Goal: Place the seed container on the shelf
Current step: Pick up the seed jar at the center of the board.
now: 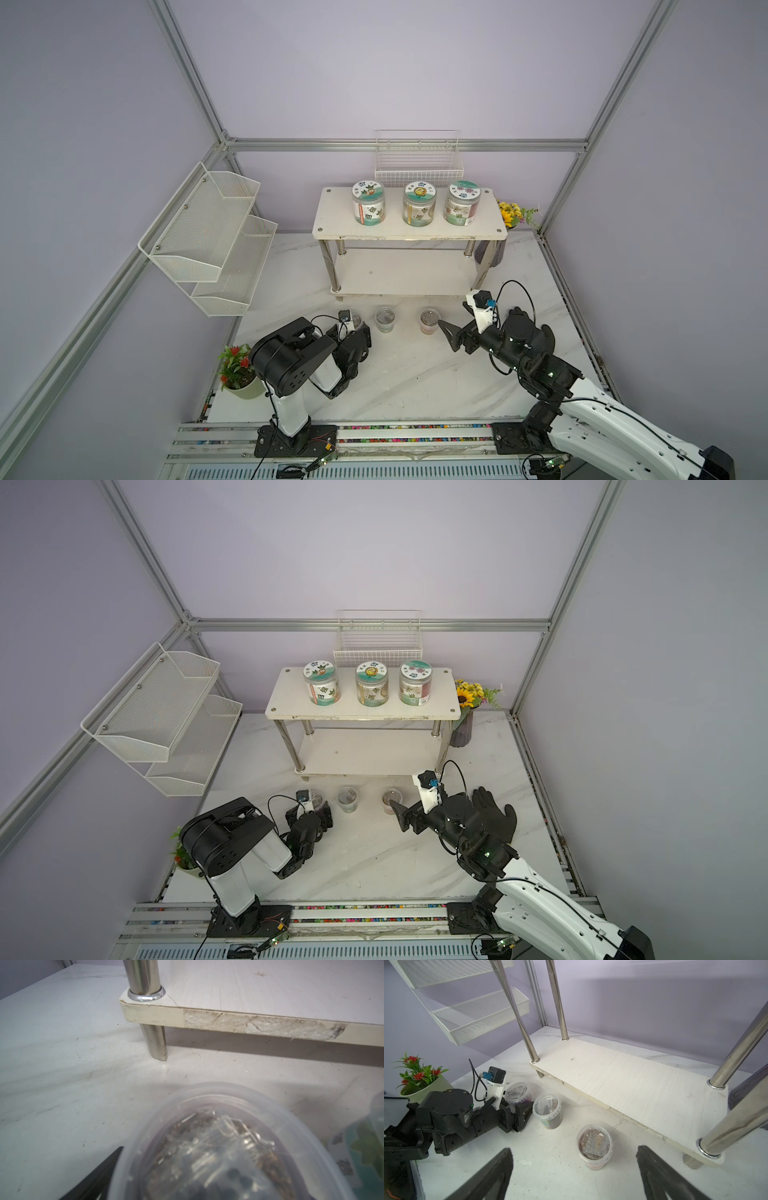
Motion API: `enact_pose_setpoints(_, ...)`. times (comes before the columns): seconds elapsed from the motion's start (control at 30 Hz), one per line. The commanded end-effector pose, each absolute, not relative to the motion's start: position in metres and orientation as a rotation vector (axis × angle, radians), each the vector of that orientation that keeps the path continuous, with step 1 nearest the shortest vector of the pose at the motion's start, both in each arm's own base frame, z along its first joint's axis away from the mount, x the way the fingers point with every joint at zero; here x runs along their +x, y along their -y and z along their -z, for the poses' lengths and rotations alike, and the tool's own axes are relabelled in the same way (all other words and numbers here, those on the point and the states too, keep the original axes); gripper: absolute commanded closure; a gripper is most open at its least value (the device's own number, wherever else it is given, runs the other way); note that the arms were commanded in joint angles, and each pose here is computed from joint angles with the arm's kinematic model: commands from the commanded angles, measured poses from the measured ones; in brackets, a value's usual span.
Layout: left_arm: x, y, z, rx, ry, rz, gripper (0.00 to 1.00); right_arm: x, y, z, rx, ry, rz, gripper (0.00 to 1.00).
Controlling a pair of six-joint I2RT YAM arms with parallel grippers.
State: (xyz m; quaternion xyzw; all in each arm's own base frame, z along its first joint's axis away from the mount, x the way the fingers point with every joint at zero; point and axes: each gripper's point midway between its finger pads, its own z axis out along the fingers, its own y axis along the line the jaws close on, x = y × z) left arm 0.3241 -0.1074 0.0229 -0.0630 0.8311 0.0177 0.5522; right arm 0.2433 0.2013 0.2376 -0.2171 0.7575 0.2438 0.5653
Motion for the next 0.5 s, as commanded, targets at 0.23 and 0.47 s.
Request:
enact_pose_setpoints(0.23,0.323,0.108,-0.008,-0.108,-2.039,-0.040,0.19,0.245,-0.204,-0.258,-0.509,-1.719,-0.580,0.04)
enact_pose_setpoints(0.47,0.321,0.108,-0.015,-0.108,-2.029,-0.027,0.26,0.244,-0.203,-0.257,-0.506,-1.718,-0.583,0.04)
